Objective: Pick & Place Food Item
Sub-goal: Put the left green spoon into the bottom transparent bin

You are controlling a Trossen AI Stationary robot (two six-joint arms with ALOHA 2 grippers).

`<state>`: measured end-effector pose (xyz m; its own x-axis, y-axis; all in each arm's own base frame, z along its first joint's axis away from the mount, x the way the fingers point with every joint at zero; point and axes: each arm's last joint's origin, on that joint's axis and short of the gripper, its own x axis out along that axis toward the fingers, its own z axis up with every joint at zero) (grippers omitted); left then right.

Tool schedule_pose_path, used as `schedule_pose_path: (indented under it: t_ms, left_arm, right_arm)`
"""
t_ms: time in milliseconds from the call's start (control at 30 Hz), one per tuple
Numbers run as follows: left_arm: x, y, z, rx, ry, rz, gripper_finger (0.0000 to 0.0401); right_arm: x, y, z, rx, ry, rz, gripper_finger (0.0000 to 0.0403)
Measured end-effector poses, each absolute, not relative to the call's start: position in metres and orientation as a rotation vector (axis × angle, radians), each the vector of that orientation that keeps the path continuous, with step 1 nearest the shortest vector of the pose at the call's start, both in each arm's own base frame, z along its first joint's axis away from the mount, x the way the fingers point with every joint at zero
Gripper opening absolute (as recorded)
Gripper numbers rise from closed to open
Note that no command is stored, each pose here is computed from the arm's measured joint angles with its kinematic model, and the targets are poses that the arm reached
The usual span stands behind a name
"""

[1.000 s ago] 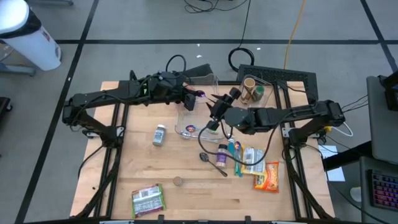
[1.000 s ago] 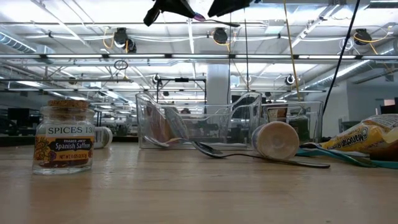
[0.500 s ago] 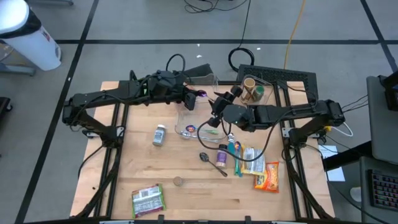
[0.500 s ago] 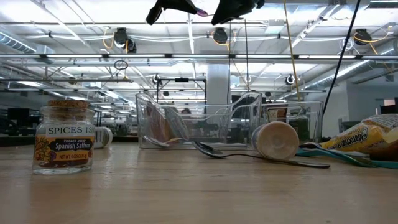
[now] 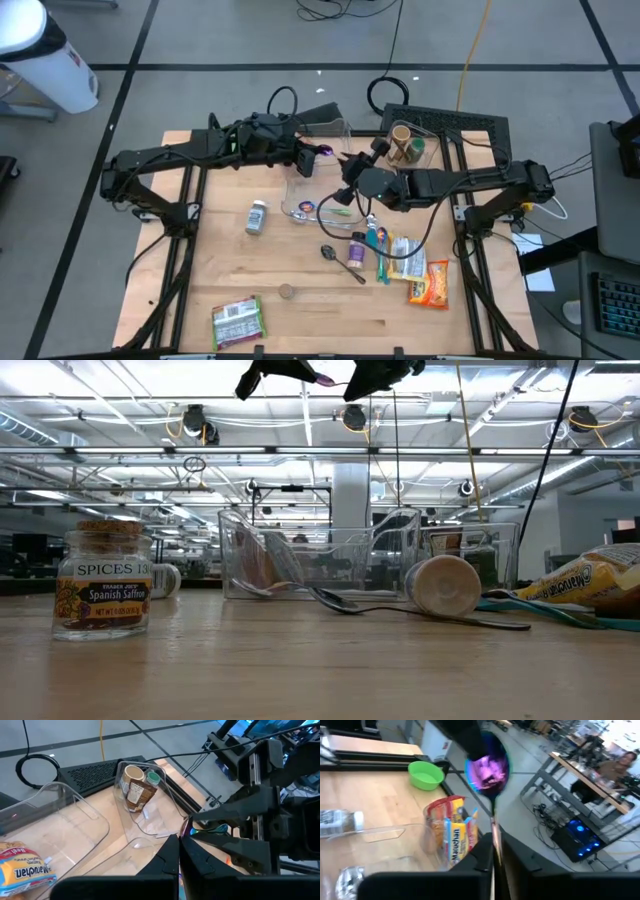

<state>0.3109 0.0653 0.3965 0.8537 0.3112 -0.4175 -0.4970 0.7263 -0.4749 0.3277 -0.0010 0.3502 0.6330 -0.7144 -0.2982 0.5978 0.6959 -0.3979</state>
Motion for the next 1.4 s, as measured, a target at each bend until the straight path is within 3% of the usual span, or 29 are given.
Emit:
schedule_pose_path:
  t_ms: [100, 267, 633, 967, 1200, 1400]
  left_arm:
    - [0.311, 0.065, 0.396, -0.611, 0.322, 0.454, 0.0]
    - [0.311, 0.065, 0.396, -0.628, 0.329, 0.456, 0.0011]
    - [0.311, 0.073, 0.399, -0.57, 0.322, 0.368, 0.0094]
    - [0.3, 0.098, 0.405, -0.526, 0.32, 0.214, 0.0183]
    - [0.271, 0.106, 0.428, -0.501, 0.257, 0.046, 0.0197]
    - [0.24, 0.102, 0.45, -0.455, 0.181, 0.007, 0.0198]
  right_arm:
    - [0.328, -0.001, 0.35, -0.274, 0.462, -0.743, 0.001]
    - [0.329, 0.0, 0.349, -0.241, 0.457, -0.7, 0.0005]
    - [0.33, 0.001, 0.35, -0.207, 0.442, -0.668, 0.0001]
    - [0.332, -0.021, 0.345, 0.063, 0.457, -0.451, 0.0002]
    - [0.331, -0.046, 0.334, 0.188, 0.55, -0.32, 0.0002]
    - [0.348, -0.057, 0.31, 0.228, 0.615, -0.259, 0.0001]
